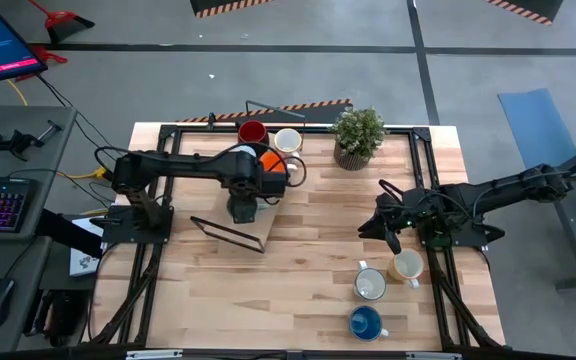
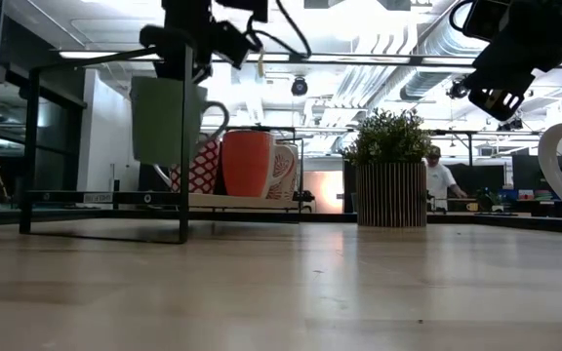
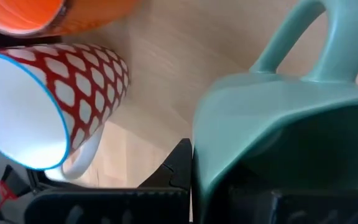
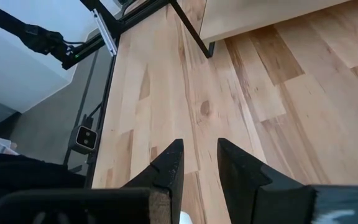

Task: Place coffee mugs
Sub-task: Put the light blue cup on the shelf

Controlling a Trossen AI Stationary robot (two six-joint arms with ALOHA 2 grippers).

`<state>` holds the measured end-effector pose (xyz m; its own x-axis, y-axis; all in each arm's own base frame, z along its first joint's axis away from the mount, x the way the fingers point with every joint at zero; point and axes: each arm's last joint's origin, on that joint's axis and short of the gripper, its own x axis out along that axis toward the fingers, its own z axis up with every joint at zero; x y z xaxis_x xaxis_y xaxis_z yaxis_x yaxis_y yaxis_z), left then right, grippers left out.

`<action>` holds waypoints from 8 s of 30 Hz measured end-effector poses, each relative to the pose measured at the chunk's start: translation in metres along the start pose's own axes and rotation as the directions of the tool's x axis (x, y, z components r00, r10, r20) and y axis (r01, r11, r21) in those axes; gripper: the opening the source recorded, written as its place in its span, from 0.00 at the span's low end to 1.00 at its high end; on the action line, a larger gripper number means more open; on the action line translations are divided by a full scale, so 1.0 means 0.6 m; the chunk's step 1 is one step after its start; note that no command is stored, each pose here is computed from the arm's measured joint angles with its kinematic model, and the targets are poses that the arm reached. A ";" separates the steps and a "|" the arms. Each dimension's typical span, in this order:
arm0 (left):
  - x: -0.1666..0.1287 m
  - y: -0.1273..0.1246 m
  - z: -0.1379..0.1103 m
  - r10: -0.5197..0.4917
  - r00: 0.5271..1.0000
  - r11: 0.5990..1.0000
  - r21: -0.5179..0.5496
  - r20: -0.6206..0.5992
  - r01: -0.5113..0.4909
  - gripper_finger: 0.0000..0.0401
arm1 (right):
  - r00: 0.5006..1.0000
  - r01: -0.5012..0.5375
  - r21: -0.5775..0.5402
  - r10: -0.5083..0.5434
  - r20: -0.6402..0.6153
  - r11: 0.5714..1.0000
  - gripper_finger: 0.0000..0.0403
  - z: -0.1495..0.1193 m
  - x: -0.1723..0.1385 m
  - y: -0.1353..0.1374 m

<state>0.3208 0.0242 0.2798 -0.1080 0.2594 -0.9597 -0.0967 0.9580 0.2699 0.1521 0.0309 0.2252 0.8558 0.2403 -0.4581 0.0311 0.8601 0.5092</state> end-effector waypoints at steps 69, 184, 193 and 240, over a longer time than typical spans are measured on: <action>0.011 0.040 0.004 -0.102 0.980 0.993 -0.035 0.168 0.109 0.13 | 1.000 -0.003 0.035 0.003 0.006 0.999 0.19 0.001 0.000 0.001; 0.058 -0.306 -0.260 -0.416 0.012 0.700 0.312 0.909 0.642 0.13 | 0.981 0.190 -0.345 -0.192 0.029 0.919 0.19 0.263 0.356 -0.050; 0.059 -0.306 -0.260 -0.405 0.017 0.740 0.317 0.914 0.593 0.13 | 0.977 0.201 -0.335 -0.215 -0.005 0.921 0.19 0.254 0.357 -0.048; 0.061 -0.304 -0.259 -0.363 0.030 0.761 0.278 0.931 0.587 0.13 | 0.983 0.175 -0.353 -0.185 0.005 0.919 0.03 0.241 0.388 -0.066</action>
<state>0.1808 -0.1598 0.2076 0.9533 -0.2265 -0.1999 0.1377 0.9148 -0.3797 0.4251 -0.0123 0.2038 0.8376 0.0747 -0.5412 -0.0039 0.9914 0.1308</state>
